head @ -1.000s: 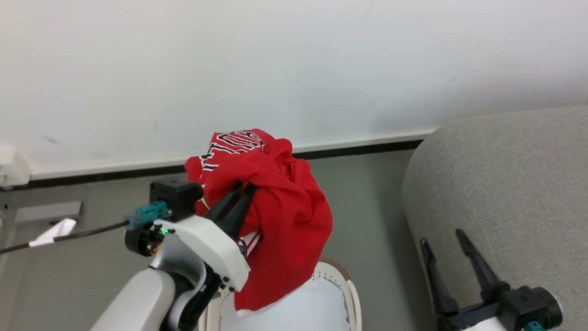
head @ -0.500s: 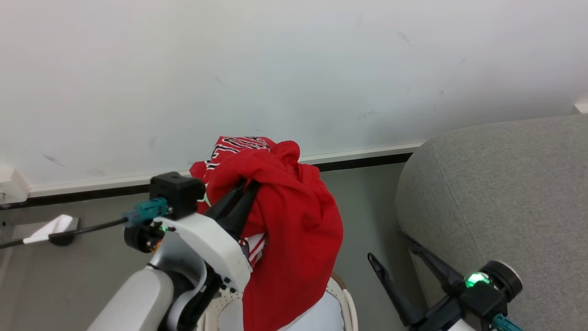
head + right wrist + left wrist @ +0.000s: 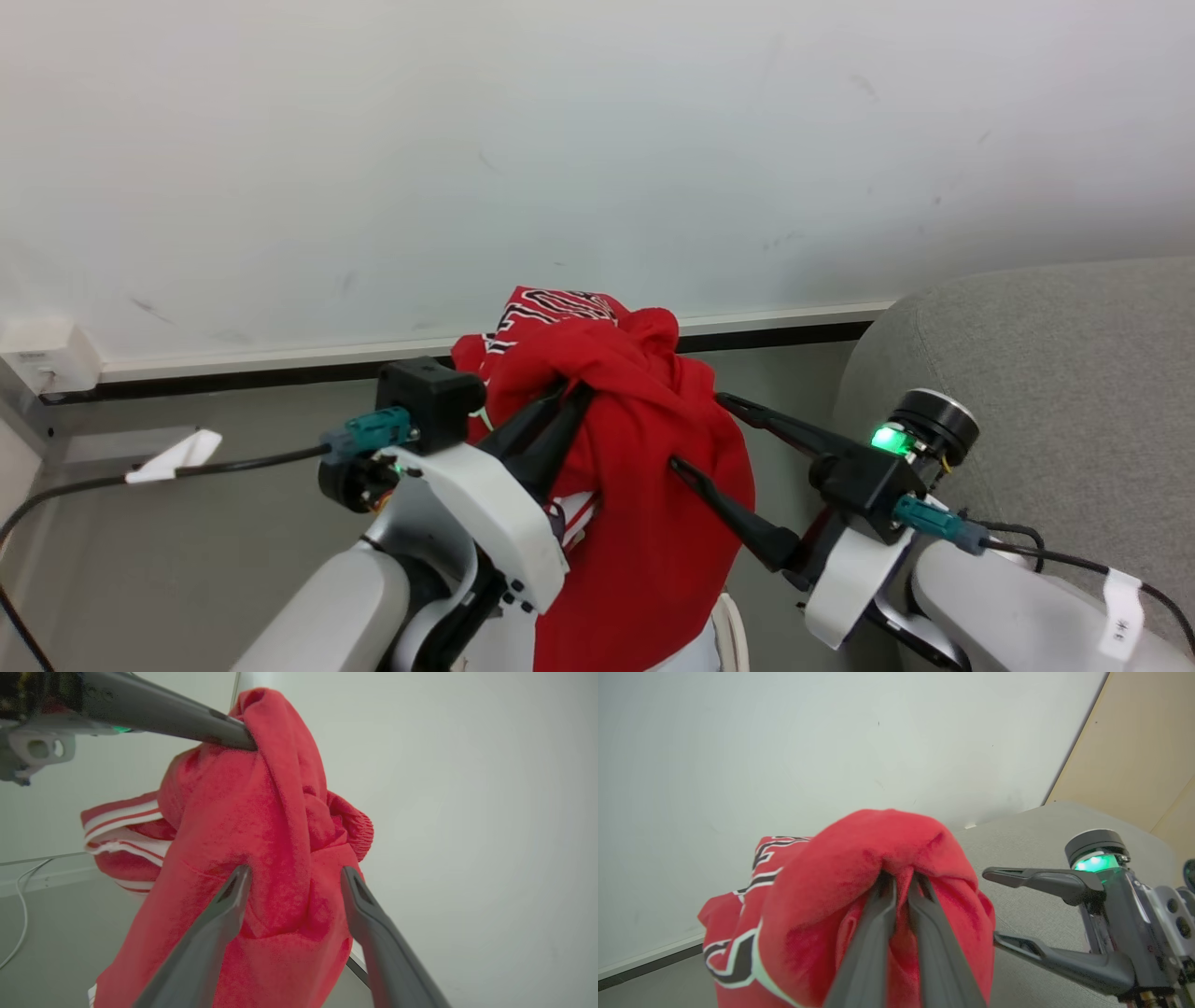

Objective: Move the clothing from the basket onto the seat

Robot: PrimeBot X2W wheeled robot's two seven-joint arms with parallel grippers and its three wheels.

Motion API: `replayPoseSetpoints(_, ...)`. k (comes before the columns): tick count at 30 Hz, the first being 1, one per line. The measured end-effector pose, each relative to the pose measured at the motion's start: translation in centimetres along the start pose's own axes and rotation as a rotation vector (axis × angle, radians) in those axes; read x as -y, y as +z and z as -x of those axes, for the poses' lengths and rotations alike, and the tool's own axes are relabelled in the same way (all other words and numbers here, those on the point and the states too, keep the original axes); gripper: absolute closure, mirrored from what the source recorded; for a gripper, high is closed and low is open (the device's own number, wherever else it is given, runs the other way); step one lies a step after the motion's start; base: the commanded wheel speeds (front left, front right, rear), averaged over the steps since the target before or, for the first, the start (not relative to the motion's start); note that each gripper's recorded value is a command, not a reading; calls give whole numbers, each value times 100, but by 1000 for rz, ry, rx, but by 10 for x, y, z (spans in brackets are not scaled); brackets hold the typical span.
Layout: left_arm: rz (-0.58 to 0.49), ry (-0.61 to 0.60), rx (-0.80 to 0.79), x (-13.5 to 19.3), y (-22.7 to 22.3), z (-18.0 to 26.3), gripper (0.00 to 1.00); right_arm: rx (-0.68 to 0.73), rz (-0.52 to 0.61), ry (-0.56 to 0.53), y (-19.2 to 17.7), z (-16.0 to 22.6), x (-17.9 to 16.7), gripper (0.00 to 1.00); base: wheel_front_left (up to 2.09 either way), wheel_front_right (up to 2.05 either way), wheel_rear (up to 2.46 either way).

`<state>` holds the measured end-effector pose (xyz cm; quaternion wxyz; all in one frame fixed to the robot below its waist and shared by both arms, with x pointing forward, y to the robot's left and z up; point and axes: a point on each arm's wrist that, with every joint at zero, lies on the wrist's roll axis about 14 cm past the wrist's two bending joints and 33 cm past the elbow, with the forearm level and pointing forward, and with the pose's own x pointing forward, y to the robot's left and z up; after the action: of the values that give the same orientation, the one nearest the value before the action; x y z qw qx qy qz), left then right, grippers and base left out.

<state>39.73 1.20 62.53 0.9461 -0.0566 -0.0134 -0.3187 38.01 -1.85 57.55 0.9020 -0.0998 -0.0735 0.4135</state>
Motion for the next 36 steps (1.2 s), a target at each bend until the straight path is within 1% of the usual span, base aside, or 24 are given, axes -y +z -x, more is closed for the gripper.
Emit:
replayPoseSetpoints(4,7,-15,-6,7,-3,-1,100,-39,14,73,-6,-17,-14,0,0,0,0)
replayPoseSetpoints(7,7,-23,-3,10,-1,-2,100,-74,-13,119,-14,-27,-30,0,0,0,0)
replayPoseSetpoints(9,14,-30,-5,13,-1,-3,100,-99,-3,126,-19,-31,-31,0,0,0,0)
replayPoseSetpoints(10,15,-33,-5,14,-1,-4,100,-100,-25,122,-19,-34,-32,0,0,0,0)
replayPoseSetpoints(11,16,-35,-5,15,-1,-4,100,-99,-41,118,-20,-36,-34,42,0,0,0)
replayPoseSetpoints(12,18,-36,-4,16,-1,-4,100,-99,-42,120,-20,-39,-35,100,0,0,0)
replayPoseSetpoints(17,17,-14,-16,9,-3,-3,100,-69,-118,114,-11,-49,-42,100,0,0,0)
replayPoseSetpoints(19,16,-5,-22,6,-5,-2,100,-38,-142,101,-2,-52,-38,100,0,0,0)
replayPoseSetpoints(26,28,29,-51,-4,-16,1,100,17,-172,61,12,-49,-22,100,0,0,0)
replayPoseSetpoints(30,29,39,-57,-6,-19,0,100,33,-183,51,15,-48,-19,100,0,0,0)
replayPoseSetpoints(32,27,49,-58,-8,-19,0,75,40,-184,49,17,-47,-18,100,0,0,0)
replayPoseSetpoints(34,24,53,-60,-10,-20,0,59,41,-185,45,17,-46,-17,100,0,0,0)
replayPoseSetpoints(36,19,63,-63,-12,-21,1,0,38,-183,39,16,-45,-14,100,0,0,0)
